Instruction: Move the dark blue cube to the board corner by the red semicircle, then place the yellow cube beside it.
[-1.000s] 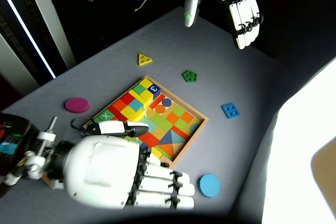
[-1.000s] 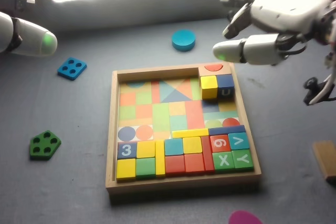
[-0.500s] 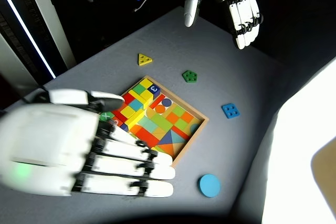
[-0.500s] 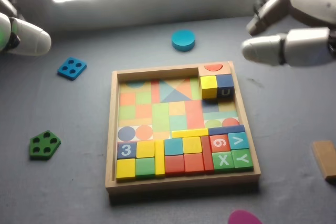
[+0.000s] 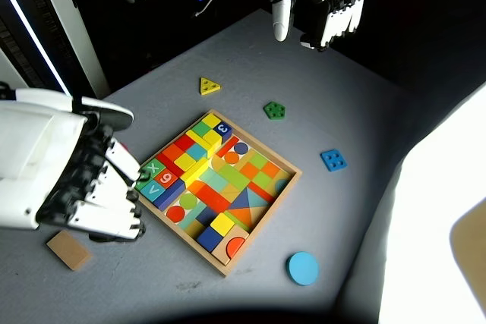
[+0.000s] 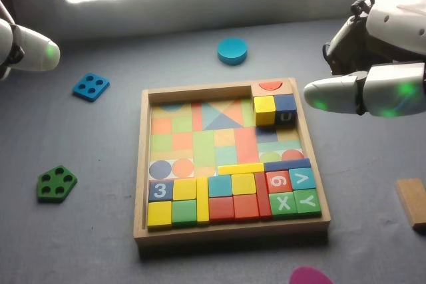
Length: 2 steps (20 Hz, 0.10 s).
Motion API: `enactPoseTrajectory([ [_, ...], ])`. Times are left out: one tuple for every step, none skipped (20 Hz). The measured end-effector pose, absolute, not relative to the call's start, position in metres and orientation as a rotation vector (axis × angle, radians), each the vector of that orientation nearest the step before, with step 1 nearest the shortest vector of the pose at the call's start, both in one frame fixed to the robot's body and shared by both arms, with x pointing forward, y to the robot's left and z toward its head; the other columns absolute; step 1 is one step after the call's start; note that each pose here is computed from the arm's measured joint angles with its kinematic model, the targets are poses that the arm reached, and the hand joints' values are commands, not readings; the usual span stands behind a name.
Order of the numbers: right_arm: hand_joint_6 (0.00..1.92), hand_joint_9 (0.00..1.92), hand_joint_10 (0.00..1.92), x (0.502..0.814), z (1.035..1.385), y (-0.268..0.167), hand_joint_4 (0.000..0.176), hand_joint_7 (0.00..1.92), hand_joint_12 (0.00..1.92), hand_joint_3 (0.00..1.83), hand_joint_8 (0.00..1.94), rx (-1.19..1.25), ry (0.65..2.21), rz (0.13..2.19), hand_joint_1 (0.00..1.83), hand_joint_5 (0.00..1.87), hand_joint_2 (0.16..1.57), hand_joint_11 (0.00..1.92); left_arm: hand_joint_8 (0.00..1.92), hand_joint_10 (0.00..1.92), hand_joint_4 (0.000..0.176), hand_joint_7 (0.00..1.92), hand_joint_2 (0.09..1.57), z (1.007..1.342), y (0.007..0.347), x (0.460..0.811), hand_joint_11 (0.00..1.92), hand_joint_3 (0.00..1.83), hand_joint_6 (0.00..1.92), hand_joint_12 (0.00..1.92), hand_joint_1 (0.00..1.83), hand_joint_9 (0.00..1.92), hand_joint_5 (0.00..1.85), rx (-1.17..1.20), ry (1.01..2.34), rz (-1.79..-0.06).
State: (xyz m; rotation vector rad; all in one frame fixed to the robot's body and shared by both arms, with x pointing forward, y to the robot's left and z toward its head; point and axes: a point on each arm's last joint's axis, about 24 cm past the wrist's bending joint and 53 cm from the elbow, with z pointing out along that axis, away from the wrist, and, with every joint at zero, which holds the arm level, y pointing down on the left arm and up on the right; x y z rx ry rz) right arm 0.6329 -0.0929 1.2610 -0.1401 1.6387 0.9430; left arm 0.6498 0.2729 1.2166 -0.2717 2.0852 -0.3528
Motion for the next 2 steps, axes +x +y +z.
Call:
enactPoseTrajectory([
  [1.17, 0.99, 1.6, 0.6326, 1.2607, -0.0917, 0.0, 1.15, 1.92, 0.0, 1.12, -0.143, 1.639, 0.944, 0.0, 0.99, 1.18, 0.71, 1.48, 1.75, 0.0, 1.06, 1.24, 1.2166, 0.2729, 0.6497, 0.9, 0.0, 1.44, 1.92, 0.0, 1.02, 0.8, -0.272, 2.086, -0.353],
  [1.17, 0.99, 1.6, 0.6324, 1.2606, -0.0912, 0.0, 1.15, 1.92, 0.0, 1.12, -0.144, 1.639, 0.945, 0.0, 0.99, 1.18, 0.71, 1.48, 1.75, 0.0, 1.06, 1.24, 1.2167, 0.2729, 0.6497, 0.9, 0.0, 1.44, 1.92, 0.0, 1.02, 0.8, -0.272, 2.086, -0.353],
])
